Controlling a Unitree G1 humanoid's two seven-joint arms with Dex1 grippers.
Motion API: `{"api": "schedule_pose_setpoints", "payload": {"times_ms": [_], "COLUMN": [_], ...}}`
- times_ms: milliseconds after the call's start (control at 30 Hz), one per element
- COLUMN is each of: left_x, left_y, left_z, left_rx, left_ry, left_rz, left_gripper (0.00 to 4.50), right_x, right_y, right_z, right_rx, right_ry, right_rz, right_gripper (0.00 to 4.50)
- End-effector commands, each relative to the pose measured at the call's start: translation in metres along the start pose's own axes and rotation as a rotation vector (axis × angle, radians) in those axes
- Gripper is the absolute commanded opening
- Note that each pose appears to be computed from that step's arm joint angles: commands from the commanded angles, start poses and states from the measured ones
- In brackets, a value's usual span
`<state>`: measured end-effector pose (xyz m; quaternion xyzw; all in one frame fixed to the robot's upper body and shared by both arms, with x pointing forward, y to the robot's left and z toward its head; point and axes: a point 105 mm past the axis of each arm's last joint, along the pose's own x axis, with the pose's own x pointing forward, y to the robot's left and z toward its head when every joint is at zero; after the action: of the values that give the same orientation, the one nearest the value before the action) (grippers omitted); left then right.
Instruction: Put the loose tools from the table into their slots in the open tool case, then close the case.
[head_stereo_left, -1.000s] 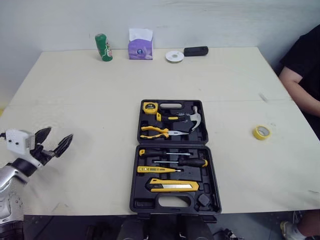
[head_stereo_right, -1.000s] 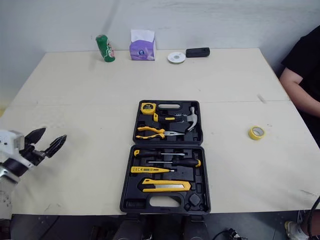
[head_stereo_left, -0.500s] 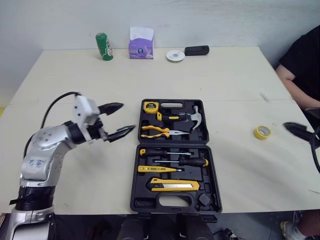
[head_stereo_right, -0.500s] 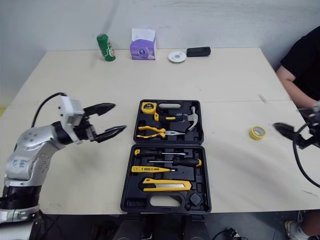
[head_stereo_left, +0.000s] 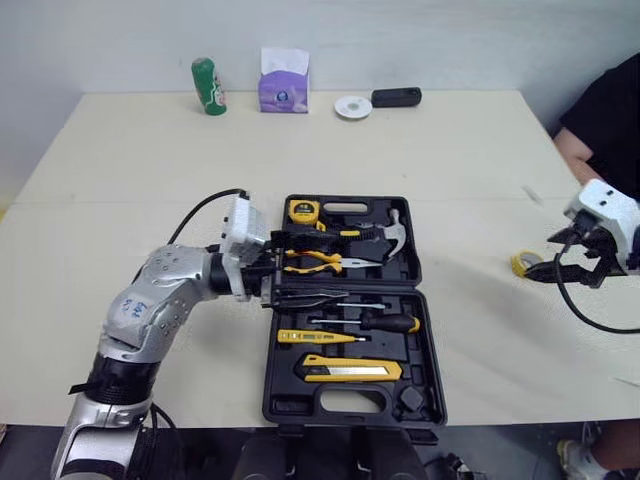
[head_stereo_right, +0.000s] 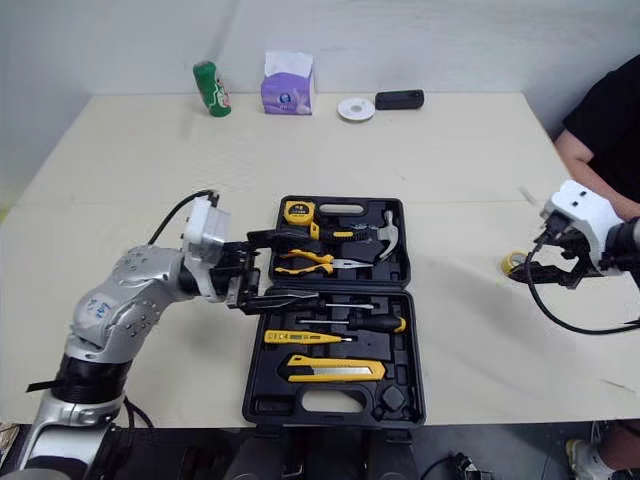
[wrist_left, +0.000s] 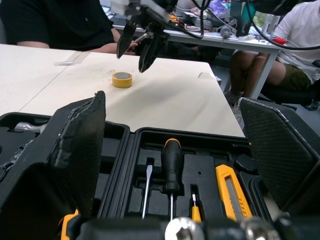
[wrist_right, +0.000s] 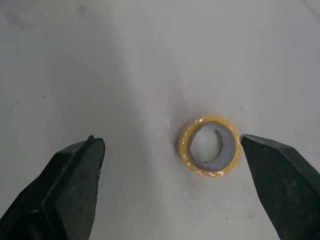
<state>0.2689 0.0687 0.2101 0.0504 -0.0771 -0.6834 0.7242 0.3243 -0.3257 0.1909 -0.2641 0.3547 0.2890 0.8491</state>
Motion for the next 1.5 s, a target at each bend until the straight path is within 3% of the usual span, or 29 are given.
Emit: {"api": "schedule_pose_setpoints", "payload": {"times_ms": [33,667,767,1000,1267,1500], "left_x": [0.006,0.008,0.008,0.011,0.003,-0.008], "left_y": [-0.005,-0.017,-0.016,-0.020,-0.043,-0.048], "left_z": [0.007,-0.003,-0.003,-0.001,0.005,-0.001], "left_rx": [0.059,0.044,0.048,0.059,0.111,0.108], "left_ry": [-0.010,0.042,0.043,0.034,0.024,0.029], "left_rz": [-0.022,-0.079,-0.074,-0.102,-0.248,-0.297], "left_gripper": [4.45,4.45,4.50,4.50,4.50,4.50], "right_x": [0.000,0.033,0.031,0.029,0.008,0.001], "right_y": [-0.009,-0.019,-0.019,-0.020,0.002,0.074], "right_z": [-0.006,-0.022,-0.023,-0.026,0.003,0.045], "right_rx": [0.009,0.070,0.073,0.041,-0.225,-0.438], "right_ry": [0.049,0.083,0.082,0.102,0.012,-0.127], "right_rz": [0.017,0.053,0.060,0.063,0.203,0.402], "right_gripper": [4.50,4.50,3.64,0.06,0.02,0.02]}}
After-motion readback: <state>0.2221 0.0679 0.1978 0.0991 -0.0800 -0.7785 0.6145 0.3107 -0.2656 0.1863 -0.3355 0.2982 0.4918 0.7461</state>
